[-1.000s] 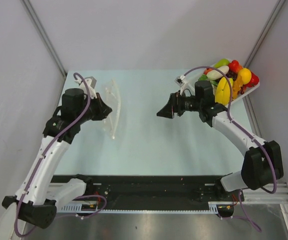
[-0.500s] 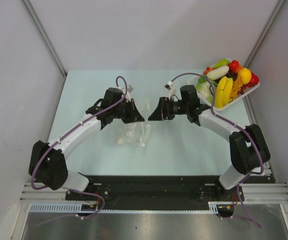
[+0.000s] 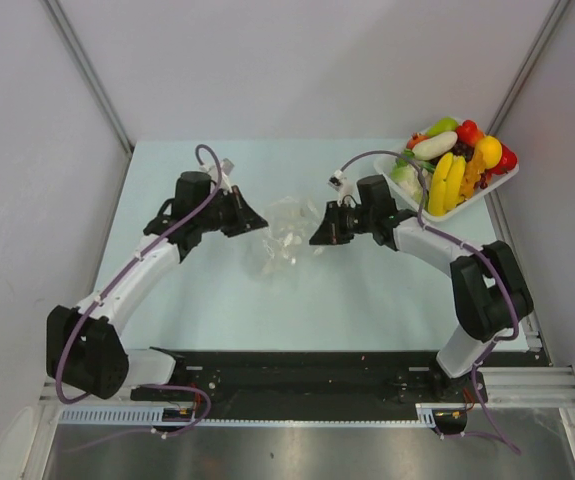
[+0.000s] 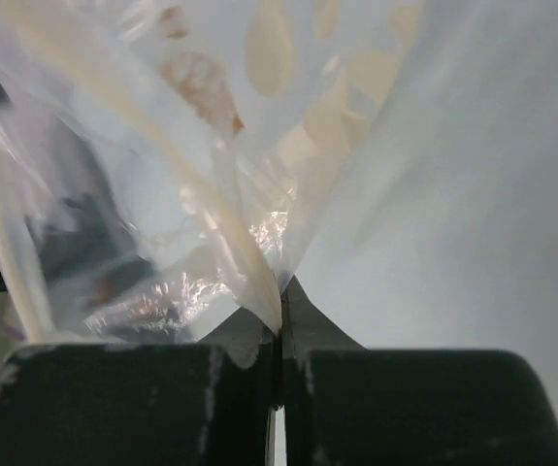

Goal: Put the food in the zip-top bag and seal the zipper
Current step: Open the zipper of the food storage bag.

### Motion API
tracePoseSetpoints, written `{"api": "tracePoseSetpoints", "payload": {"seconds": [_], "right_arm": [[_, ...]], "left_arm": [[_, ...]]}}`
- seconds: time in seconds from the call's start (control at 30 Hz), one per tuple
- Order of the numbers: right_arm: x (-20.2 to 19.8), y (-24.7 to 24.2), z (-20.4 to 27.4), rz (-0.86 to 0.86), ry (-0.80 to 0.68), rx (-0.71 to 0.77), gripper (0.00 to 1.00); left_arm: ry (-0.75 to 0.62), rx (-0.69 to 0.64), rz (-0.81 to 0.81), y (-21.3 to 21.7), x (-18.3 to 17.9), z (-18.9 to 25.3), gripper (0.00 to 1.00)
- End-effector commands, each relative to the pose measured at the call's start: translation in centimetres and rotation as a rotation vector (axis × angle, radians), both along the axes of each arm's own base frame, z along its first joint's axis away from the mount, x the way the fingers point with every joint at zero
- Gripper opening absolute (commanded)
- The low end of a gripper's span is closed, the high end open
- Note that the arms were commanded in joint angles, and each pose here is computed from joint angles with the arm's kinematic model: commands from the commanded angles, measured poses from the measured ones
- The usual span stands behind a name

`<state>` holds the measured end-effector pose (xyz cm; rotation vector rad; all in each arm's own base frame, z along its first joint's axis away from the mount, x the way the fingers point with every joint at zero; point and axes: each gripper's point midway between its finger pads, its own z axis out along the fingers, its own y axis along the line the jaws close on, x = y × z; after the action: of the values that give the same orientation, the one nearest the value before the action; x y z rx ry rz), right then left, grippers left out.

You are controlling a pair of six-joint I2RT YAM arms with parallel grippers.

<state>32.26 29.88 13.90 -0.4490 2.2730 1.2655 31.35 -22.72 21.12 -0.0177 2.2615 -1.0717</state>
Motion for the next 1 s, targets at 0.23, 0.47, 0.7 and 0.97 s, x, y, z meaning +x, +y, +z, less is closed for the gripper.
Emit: {"api": "tracePoseSetpoints", "payload": {"seconds": [0.23, 0.47, 0.7, 0.97], "right_arm": [[1.9, -4.6, -2.4, 0.059, -0.313, -0.385, 0.08], [2.4, -5.1, 3.8, 0.075, -0.432, -0.272, 0.79], [2.8, -10.7, 14.1, -0.058, -0.648, -0.165, 0.97], [5.3, -23.7, 21.0, -0.453, -0.770, -0.229, 1.00]], "left_arm": [[-0.055, 0.152, -0.044, 1.7, -1.0, 0.0, 0.00], [-0.058, 0.145, -0.090, -0.6, -0.6, 0.9, 0.00], [-0.029, 0.115, -0.127, -2.8, 0.6, 0.8, 0.00], [-0.013, 0.102, -0.144, -4.0, 0.9, 0.5, 0.00]]}}
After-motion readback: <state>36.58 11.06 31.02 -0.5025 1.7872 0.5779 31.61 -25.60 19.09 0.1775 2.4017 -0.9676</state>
